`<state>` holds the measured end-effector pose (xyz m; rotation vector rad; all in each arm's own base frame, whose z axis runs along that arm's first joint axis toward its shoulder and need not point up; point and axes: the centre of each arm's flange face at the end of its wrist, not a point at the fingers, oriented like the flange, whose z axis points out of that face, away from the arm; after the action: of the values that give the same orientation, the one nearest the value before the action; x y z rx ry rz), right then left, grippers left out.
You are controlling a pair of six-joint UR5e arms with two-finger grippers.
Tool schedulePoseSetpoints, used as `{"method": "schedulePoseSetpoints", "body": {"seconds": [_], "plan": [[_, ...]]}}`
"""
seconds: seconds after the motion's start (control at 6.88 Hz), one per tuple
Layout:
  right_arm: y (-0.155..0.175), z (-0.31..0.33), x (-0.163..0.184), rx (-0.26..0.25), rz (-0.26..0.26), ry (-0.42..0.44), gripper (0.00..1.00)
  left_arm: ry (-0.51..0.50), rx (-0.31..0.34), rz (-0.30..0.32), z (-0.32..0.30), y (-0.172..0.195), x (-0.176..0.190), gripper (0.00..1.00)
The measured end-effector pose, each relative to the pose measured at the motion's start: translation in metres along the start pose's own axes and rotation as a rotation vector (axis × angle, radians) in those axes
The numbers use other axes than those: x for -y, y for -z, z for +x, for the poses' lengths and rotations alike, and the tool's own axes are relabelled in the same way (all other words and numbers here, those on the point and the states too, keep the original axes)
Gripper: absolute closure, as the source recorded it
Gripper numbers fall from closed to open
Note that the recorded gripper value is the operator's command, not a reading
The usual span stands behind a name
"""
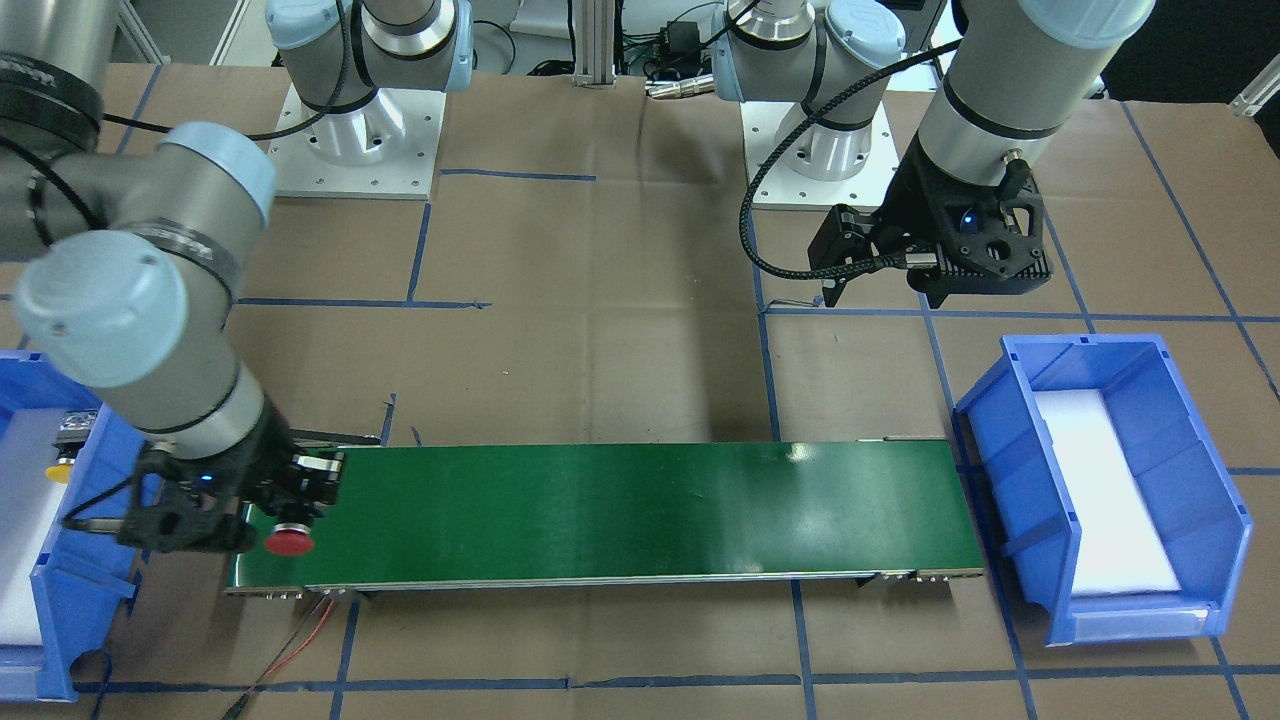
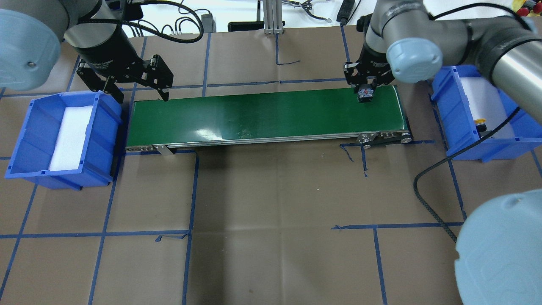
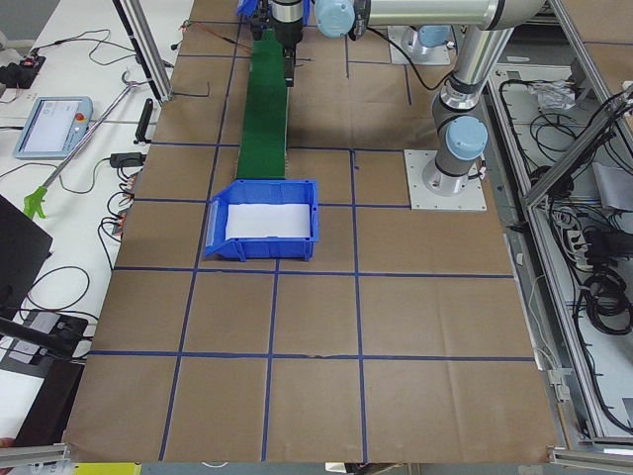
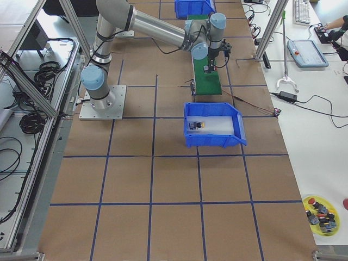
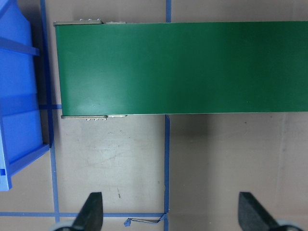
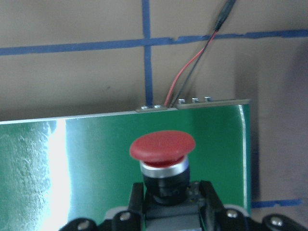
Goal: Transport two buttons from left to right
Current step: 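Lift the red button and carry it over the blue bin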
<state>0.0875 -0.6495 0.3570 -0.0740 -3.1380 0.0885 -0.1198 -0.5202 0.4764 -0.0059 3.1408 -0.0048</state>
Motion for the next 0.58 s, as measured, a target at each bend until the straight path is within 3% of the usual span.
{"method": "schedulePoseSetpoints", "body": {"seconds": [0.29,0.58], "plan": [[0.053,0.097,0.016,0.002,-0.030,-0.011,0.95,0.000,0.000,0.001,0.000,0.000,0.000,0.00],[0.042,0.198,0.029,0.005,-0.058,0.017,0.94,0.000,0.000,0.001,0.000,0.000,0.000,0.00]]}}
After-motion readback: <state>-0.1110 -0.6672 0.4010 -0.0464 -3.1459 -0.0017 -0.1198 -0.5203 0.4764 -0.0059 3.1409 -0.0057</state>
